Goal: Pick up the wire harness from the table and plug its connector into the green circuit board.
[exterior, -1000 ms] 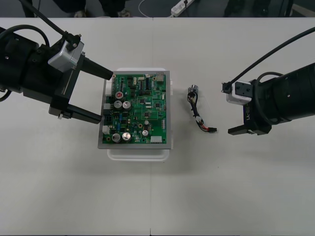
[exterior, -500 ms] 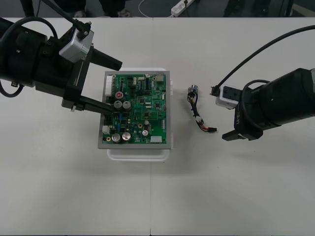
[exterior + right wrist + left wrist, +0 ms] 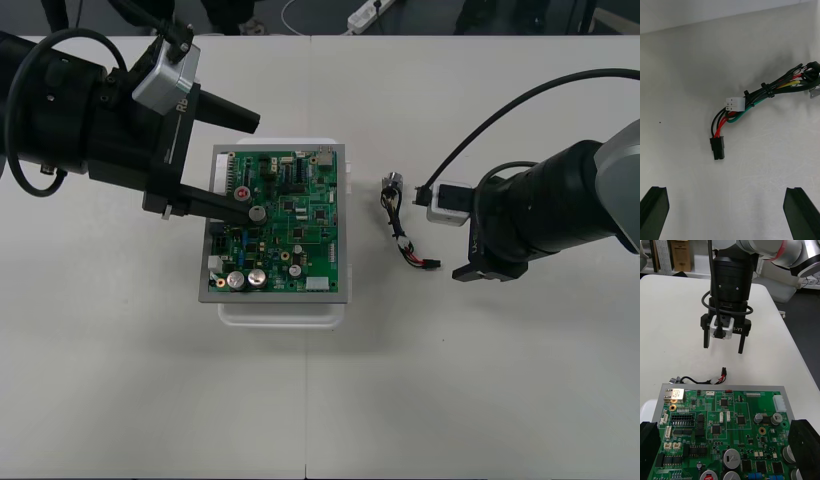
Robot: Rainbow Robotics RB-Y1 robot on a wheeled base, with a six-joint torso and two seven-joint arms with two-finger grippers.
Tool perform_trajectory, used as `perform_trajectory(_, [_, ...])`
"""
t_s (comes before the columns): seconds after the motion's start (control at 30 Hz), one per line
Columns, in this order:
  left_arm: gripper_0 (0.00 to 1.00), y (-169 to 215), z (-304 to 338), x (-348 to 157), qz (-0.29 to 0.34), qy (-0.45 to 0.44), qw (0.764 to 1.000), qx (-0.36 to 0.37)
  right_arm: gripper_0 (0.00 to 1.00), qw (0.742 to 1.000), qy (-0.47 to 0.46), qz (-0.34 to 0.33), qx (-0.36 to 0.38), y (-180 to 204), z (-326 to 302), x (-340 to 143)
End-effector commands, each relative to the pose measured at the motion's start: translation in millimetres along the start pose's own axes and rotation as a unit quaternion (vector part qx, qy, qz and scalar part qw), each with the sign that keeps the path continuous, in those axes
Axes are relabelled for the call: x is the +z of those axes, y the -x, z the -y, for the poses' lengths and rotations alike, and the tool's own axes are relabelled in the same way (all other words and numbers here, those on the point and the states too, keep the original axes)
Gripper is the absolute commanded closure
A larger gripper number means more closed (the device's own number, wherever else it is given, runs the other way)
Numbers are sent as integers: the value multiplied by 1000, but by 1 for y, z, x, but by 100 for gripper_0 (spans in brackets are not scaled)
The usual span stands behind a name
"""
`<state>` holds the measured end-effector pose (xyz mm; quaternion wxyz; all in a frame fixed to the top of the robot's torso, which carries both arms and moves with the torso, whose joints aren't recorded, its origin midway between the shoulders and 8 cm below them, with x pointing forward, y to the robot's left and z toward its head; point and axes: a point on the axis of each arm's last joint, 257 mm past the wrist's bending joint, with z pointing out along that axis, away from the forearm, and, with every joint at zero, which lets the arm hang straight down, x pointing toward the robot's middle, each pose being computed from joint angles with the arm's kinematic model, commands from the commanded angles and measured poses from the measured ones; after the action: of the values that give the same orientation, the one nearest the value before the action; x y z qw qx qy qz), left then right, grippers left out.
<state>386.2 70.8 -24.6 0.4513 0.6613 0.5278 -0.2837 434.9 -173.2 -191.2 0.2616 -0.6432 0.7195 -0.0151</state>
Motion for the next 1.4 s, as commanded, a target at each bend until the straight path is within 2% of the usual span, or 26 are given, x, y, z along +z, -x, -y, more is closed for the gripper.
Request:
perform_trajectory(0.03, [0,33,-14,6,21,26,999,6,11,999,-27,-30,-19,-3,17,-6])
perform_trajectory(0.2, [0,35,-14,9,24,26,999,7,11,997,-36,-55,-35,-7,17,3])
perform_trajectory(0.63, [0,40,-19,16,25,42,999,21,11,995,-56,-71,-49,4,14,24])
perform_trajectory(0.93, [0,40,-15,20,25,34,999,19,11,995,-58,-63,-54,21,7,35])
perform_trajectory(1.4, [0,40,-15,20,25,34,999,19,11,994,-53,-88,-46,5,5,49])
